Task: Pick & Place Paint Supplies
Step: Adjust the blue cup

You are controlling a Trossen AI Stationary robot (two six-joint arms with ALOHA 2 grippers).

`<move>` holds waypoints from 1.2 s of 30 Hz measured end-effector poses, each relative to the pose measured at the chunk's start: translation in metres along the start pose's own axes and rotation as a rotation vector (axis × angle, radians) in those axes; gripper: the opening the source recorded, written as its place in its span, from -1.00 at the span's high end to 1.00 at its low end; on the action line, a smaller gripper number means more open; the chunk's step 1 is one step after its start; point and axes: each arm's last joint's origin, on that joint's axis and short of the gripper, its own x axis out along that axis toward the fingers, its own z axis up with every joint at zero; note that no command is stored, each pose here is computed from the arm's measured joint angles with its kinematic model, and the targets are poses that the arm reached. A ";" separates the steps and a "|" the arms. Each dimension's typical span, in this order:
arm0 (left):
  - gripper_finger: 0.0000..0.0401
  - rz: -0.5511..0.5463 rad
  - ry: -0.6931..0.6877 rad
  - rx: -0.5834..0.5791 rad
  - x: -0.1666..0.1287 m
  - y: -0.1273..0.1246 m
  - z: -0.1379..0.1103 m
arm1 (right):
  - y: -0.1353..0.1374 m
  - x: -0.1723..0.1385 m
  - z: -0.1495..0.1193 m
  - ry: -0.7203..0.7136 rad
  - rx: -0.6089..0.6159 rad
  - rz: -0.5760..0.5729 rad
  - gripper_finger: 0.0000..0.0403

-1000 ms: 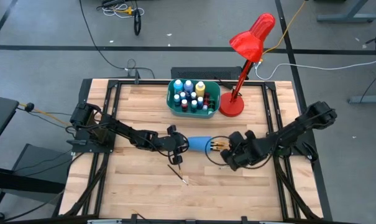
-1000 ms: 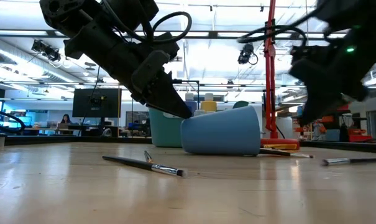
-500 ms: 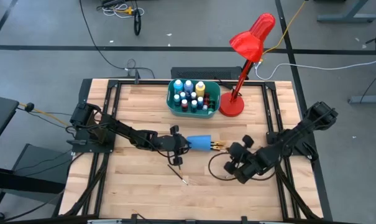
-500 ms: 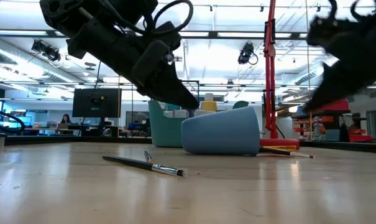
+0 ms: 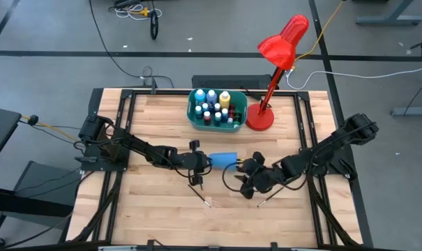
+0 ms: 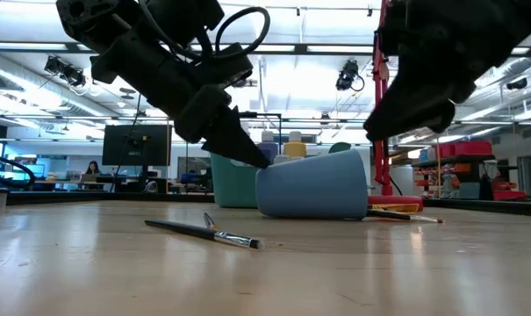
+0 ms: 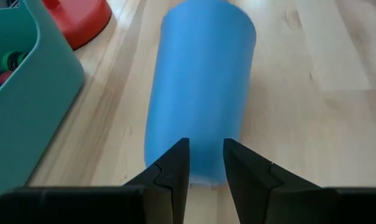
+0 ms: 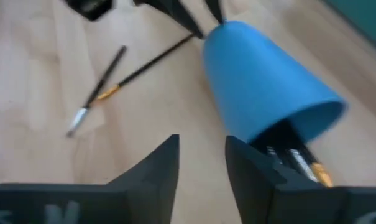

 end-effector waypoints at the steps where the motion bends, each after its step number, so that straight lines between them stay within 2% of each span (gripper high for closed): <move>1: 0.44 0.001 0.008 0.020 0.000 0.000 -0.001 | 0.000 0.001 0.002 -0.001 0.008 0.011 0.28; 5: 0.34 0.032 0.033 0.068 0.000 0.001 -0.003 | -0.006 0.004 0.005 0.000 0.056 -0.014 0.13; 12: 0.16 0.053 0.065 0.077 0.000 0.002 -0.007 | -0.021 0.011 0.001 -0.002 0.237 -0.063 -0.07; 17: 0.15 0.051 0.065 0.073 0.000 0.002 -0.007 | -0.030 0.017 -0.008 -0.042 0.388 -0.007 -0.10; 22: 0.15 0.051 0.059 0.071 0.000 0.002 -0.006 | -0.035 0.018 -0.015 -0.118 0.465 0.081 -0.05; 26: 0.15 0.016 0.029 0.052 0.000 0.001 -0.003 | -0.038 0.022 -0.013 -0.156 0.476 0.101 0.01; 29: 0.16 -0.007 0.022 0.042 0.000 0.000 -0.002 | -0.041 0.030 -0.014 -0.147 0.475 0.086 0.08; 33: 0.16 -0.001 0.023 0.039 0.000 0.000 -0.002 | -0.042 0.039 -0.014 -0.111 0.474 0.148 0.20; 36: 0.17 -0.002 0.025 0.036 0.000 0.000 -0.002 | -0.045 0.041 -0.012 -0.127 0.478 0.128 0.31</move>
